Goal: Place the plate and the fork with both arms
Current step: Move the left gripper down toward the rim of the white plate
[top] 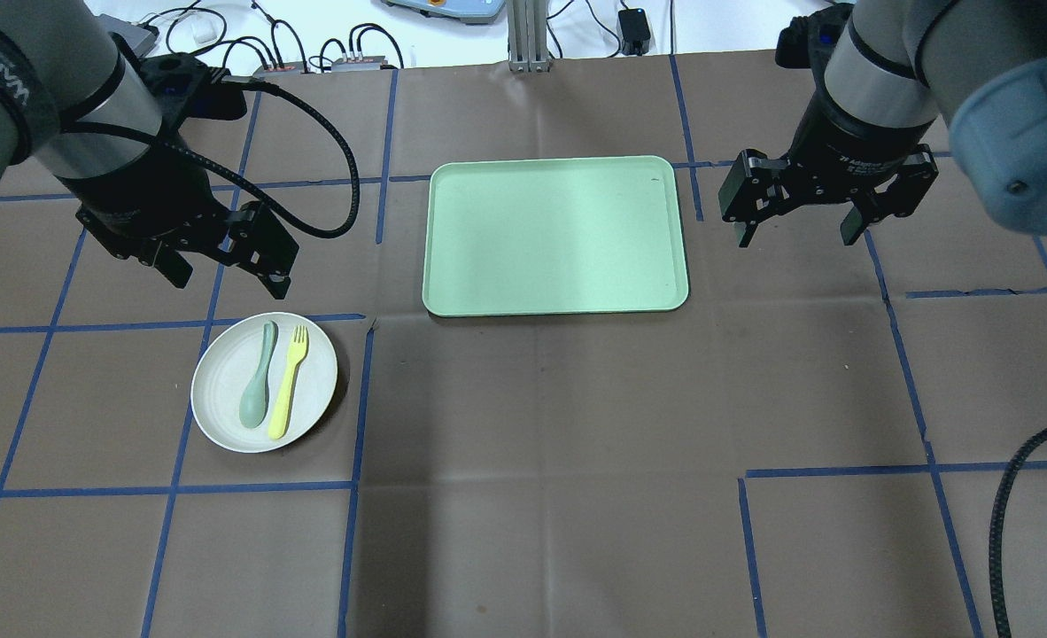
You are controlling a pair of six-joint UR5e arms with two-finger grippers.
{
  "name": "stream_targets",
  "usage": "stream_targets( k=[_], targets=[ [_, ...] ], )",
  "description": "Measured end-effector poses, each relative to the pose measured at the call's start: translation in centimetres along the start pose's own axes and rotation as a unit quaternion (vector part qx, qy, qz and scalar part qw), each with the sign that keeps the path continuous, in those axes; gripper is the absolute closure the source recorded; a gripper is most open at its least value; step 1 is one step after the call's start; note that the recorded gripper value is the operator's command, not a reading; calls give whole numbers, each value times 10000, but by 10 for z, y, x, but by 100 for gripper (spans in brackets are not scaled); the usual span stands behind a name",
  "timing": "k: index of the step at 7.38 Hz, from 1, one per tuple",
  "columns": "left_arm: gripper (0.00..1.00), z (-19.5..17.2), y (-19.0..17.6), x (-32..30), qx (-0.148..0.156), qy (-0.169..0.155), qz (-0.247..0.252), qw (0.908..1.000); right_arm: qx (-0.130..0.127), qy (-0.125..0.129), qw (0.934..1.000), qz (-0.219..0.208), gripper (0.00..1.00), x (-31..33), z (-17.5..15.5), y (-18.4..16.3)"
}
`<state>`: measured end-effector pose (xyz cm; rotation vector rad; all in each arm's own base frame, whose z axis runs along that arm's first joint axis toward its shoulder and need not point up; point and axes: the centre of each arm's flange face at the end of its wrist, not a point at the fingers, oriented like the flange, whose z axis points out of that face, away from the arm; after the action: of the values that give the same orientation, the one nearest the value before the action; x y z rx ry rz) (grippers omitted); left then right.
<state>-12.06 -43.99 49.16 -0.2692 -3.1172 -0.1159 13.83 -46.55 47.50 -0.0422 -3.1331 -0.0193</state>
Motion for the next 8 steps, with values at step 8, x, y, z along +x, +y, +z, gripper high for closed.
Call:
stream_targets(
  k=[8],
  targets=[
    [0, 9, -1, -2, -84, 25, 8, 10000, 4, -8, 9995, -312, 0, 1, 0, -1]
  ],
)
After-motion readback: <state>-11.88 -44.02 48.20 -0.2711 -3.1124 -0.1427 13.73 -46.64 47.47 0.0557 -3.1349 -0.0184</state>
